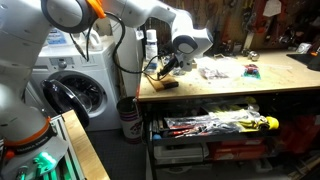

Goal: Put the white can on the wooden boar, then put the batteries in the can

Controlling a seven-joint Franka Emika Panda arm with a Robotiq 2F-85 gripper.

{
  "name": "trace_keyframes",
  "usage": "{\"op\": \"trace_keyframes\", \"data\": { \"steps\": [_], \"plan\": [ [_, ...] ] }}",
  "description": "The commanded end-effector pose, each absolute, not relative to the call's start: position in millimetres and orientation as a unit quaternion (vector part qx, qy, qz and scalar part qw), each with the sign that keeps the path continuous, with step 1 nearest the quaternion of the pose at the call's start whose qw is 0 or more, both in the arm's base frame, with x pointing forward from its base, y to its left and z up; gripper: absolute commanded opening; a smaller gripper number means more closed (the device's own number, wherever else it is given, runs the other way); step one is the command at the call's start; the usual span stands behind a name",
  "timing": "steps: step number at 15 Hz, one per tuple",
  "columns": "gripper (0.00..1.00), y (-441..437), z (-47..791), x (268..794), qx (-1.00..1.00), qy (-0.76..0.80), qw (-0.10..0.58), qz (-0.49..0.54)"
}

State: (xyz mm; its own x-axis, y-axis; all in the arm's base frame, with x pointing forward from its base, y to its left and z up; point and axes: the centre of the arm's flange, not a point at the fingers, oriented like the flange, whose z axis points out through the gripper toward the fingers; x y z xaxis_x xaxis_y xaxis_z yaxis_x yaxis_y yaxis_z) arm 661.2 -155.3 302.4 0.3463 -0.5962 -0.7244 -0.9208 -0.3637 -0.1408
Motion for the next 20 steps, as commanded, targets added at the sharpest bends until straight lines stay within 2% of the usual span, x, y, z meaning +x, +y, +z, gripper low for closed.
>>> {"op": "trace_keyframes", "data": {
  "steps": [1,9,13,14,16,19,20],
  "plan": [
    [1.00,-160.0,294.1,670.0,-0.765,0.485,0.281,0.317],
    [0.99,-156.1,283.6,671.6,-0.763,0.476,0.275,0.340],
    [0.93,-154.3,281.5,672.5,-0.763,0.472,0.274,0.347],
    [0.87,-154.1,281.1,672.8,-0.763,0.471,0.273,0.348],
    [0.82,-154.1,280.0,673.1,-0.763,0.470,0.273,0.349],
    [0.78,-153.8,279.6,673.6,-0.763,0.468,0.273,0.352],
    [0.80,-153.6,279.6,673.6,-0.763,0.467,0.272,0.354]
  ]
}}
